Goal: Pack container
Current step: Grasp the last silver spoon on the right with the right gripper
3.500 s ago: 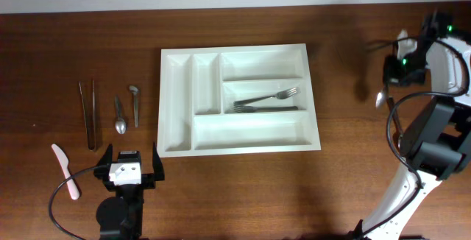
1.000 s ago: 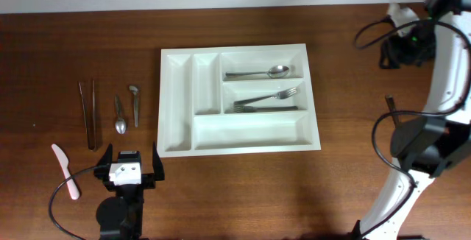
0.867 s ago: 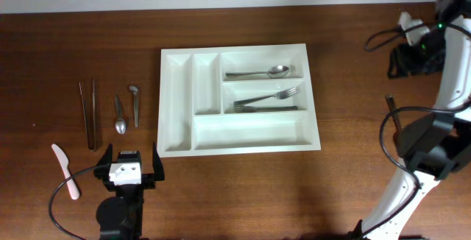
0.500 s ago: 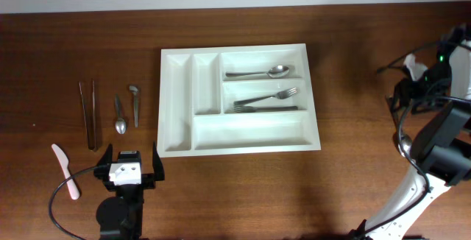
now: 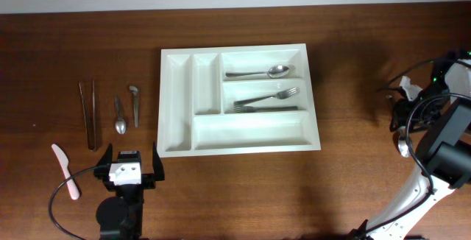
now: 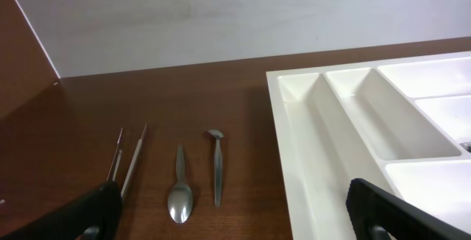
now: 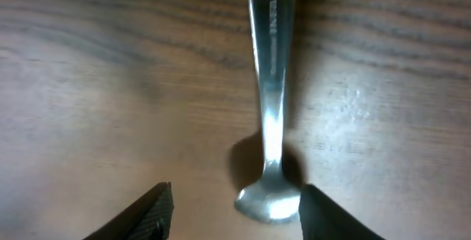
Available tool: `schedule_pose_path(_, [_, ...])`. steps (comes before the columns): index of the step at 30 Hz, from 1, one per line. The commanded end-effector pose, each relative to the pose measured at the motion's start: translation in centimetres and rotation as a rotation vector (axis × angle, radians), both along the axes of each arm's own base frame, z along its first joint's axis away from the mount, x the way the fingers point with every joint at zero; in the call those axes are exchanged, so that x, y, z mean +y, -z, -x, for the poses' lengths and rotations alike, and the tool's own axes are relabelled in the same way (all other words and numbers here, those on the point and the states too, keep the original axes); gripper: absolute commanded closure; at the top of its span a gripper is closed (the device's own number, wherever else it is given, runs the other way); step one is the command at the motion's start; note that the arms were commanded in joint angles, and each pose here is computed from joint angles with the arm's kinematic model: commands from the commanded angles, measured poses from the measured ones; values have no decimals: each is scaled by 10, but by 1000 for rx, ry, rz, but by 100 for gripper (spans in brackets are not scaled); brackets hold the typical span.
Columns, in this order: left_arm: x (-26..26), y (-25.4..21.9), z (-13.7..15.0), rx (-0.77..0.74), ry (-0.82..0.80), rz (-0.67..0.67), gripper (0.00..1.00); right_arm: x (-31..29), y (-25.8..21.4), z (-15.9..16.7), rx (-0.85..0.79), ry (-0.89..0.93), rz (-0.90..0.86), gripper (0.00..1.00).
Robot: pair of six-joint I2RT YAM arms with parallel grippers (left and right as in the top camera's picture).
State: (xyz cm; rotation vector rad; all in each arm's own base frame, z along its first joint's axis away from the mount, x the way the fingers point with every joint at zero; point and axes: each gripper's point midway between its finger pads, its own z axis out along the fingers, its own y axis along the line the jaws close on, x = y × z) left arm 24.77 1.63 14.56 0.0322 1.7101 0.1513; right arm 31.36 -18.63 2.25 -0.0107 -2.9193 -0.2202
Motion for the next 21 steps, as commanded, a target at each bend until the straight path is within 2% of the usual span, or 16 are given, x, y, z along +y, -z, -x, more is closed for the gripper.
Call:
schedule_pose_path(1, [2,2,0,0,-6,-17,1,-10,12,8,21,-39,42,44])
schedule_pose_path(9, [2,2,0,0,-6,-17,1,-15,21,-8,-54,-57,61,46])
schedule_pose_path(14, [2,2,0,1,-6,-17,1,-14,21,-12,-72,-53,56,67])
schedule_pose_path(21, [2,2,0,1,-6,-17,1,-10,21,-10,-66,-50,37,84])
